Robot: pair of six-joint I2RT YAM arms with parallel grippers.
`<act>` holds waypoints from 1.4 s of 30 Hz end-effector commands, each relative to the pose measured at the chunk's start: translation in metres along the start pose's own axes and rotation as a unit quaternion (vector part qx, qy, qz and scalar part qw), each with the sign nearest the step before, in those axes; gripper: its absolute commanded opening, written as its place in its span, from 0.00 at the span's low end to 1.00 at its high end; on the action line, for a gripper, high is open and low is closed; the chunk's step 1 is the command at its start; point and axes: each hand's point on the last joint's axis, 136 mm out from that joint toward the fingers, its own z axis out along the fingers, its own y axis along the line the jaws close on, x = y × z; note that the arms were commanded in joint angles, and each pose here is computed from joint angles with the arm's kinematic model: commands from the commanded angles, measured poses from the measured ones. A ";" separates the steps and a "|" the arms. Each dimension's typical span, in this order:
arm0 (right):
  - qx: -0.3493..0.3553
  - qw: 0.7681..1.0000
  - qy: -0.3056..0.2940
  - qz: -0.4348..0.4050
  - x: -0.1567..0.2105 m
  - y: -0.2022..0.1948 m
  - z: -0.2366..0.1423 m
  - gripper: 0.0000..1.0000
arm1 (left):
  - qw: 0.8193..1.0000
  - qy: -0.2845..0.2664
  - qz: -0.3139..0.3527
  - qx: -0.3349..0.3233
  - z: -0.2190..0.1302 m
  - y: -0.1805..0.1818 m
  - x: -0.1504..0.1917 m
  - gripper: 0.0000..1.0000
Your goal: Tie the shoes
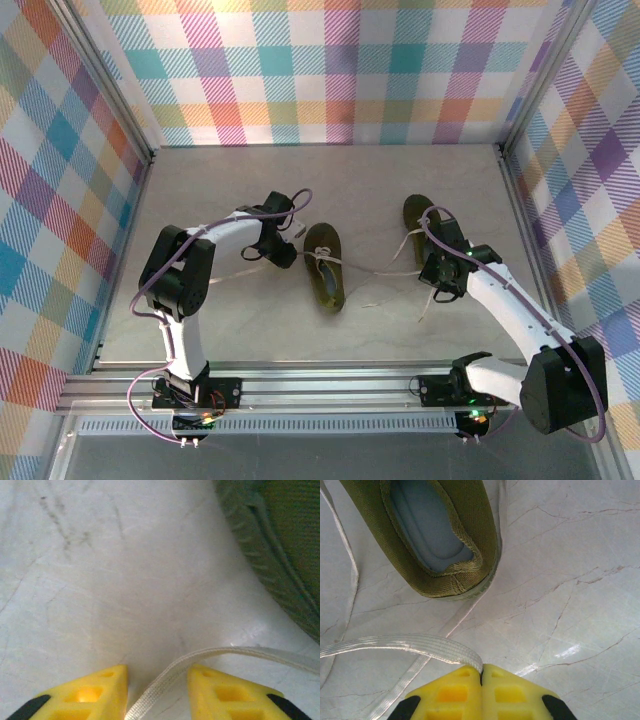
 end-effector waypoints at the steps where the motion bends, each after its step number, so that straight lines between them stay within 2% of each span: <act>1: -0.021 1.000 -0.018 -0.001 -0.009 0.009 -0.013 0.00 | 0.998 0.033 0.005 0.049 0.010 -0.023 0.017 0.23; 4: -0.022 0.999 -0.026 0.001 -0.011 0.008 -0.015 0.00 | 0.999 0.008 0.000 0.050 -0.002 -0.025 0.009 0.10; 6: -0.027 0.999 -0.037 0.002 -0.014 0.008 -0.020 0.00 | 0.998 -0.021 -0.011 0.051 -0.016 -0.026 0.000 0.06; 13: -0.050 0.997 -0.052 -0.040 -0.019 0.019 -0.042 0.00 | 0.988 -0.137 -0.056 0.055 -0.077 -0.029 -0.028 0.01; 17: -0.141 0.985 -0.048 -0.082 -0.014 0.051 -0.063 0.00 | 0.973 -0.192 -0.079 0.097 -0.108 -0.043 -0.039 0.00; 21: -0.271 0.952 -0.043 -0.134 -0.003 0.096 -0.095 0.00 | 0.959 -0.228 -0.085 0.145 -0.132 -0.066 -0.047 0.00; 27: -0.408 0.889 -0.043 -0.205 0.018 0.141 -0.143 0.00 | 0.954 -0.254 -0.087 0.134 -0.143 -0.080 -0.053 0.00; 36: -0.502 0.823 -0.109 -0.243 0.021 0.168 -0.204 0.00 | 0.928 -0.324 -0.128 0.129 -0.164 -0.083 -0.063 0.00; 42: -0.548 0.777 -0.127 -0.283 0.027 0.185 -0.234 0.00 | 0.917 -0.338 -0.148 0.149 -0.166 -0.093 -0.061 0.00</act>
